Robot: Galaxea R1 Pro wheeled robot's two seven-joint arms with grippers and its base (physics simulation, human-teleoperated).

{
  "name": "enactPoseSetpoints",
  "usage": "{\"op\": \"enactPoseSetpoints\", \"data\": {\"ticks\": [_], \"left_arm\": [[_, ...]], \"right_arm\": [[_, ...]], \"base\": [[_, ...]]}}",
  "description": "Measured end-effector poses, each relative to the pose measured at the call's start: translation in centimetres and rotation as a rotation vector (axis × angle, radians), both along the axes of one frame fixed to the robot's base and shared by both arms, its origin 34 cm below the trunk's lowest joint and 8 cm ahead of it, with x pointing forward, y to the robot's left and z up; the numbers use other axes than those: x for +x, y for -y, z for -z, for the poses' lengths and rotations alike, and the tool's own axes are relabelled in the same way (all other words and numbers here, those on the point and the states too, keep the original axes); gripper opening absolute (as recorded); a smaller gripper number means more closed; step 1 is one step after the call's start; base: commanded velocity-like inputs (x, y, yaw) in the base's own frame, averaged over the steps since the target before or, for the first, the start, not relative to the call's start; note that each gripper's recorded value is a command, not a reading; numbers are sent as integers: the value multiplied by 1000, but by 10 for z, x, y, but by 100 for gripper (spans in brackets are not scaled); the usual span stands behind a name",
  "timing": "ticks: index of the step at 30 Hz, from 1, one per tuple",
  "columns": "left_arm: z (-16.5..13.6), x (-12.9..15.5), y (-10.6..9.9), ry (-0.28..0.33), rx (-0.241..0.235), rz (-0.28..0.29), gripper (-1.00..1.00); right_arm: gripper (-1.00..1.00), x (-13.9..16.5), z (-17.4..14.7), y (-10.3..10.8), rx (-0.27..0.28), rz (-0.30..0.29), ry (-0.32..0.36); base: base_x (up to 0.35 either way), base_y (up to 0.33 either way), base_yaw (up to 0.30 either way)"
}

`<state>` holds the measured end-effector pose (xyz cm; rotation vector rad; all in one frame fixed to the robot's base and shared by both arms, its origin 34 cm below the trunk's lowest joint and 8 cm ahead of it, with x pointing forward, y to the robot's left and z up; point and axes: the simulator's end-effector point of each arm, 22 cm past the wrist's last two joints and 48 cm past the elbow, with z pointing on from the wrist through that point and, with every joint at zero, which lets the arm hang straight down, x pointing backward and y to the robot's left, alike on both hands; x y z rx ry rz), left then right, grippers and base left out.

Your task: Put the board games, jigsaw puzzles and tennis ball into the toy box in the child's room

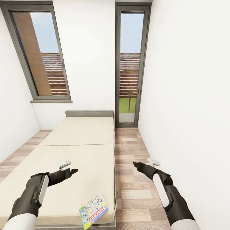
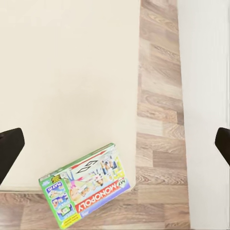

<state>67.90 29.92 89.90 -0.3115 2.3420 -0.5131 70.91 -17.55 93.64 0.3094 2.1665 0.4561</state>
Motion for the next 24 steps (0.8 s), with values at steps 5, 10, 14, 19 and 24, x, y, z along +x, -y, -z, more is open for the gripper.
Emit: {"op": "enactPoseSetpoints", "data": {"ticks": [5,10,14,19,24], "left_arm": [[22,-6,3,-38,-46,-15,100],[42,-12,7,-71,-69,-20,100],[51,-13,8,-78,-76,-23,100],[60,-12,7,-78,-82,-29,100],[72,-14,4,-91,-96,-44,100]], "right_arm": [[100,3,-2,-4,82,-17,21],[100,5,0,-2,108,-24,32],[100,7,3,-1,116,-26,36],[100,8,8,-1,123,-27,39],[100,9,14,-1,132,-26,41]], "base": [[0,0,0],[0,0,0],[0,0,0],[-52,1,0],[-204,27,0]]}}
